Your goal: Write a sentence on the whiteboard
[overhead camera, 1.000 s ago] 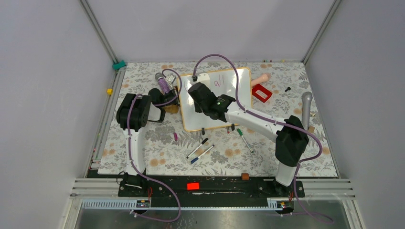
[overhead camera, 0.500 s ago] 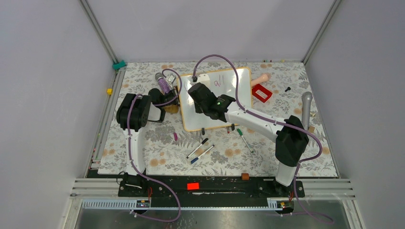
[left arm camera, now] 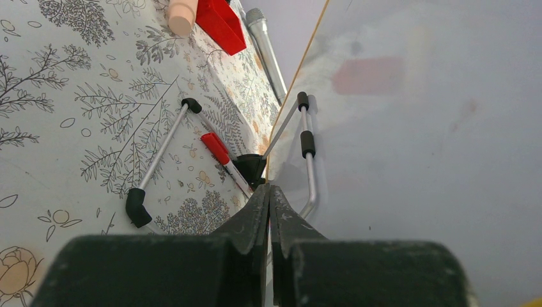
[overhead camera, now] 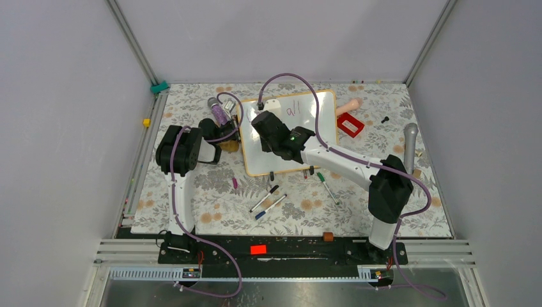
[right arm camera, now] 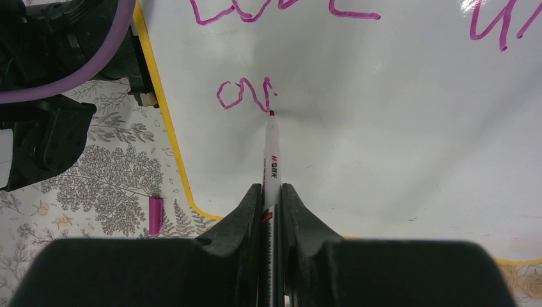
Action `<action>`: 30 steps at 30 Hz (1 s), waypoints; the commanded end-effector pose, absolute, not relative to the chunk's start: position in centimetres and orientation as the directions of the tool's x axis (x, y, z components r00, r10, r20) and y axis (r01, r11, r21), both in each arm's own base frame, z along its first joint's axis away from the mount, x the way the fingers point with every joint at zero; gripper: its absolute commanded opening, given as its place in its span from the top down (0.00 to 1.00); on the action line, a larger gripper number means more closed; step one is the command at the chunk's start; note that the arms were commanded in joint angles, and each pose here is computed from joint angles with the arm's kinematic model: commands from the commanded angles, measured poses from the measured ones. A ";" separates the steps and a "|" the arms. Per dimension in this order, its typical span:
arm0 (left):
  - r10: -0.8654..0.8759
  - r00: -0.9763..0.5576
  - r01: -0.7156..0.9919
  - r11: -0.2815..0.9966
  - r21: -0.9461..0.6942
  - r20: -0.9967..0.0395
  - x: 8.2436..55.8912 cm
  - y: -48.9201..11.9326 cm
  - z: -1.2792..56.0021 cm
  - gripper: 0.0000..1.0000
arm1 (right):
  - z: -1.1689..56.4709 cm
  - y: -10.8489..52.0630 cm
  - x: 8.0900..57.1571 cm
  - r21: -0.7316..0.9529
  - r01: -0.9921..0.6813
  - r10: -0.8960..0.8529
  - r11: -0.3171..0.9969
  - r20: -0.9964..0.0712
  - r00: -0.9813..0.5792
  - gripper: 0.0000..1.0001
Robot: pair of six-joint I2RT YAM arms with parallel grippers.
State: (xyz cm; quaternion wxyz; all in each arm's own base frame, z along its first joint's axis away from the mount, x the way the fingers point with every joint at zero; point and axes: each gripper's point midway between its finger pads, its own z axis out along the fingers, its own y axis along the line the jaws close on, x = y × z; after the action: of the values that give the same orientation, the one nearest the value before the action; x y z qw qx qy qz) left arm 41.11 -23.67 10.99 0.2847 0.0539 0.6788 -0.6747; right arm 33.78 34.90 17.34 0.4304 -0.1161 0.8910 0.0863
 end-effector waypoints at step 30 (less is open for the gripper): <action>-0.313 -0.766 0.570 0.074 -0.818 -0.562 41.2 -23.9 13.5 1.00 | 19.7 35.2 35.8 0.026 -0.248 -0.119 0.969 -0.826 -0.551 1.00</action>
State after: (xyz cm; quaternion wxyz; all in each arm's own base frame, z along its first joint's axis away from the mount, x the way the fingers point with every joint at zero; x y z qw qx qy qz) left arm 41.12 -23.67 10.99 0.2850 0.0539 0.6788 -0.6746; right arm 34.49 35.34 18.07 0.4370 -0.1196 0.8879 0.0792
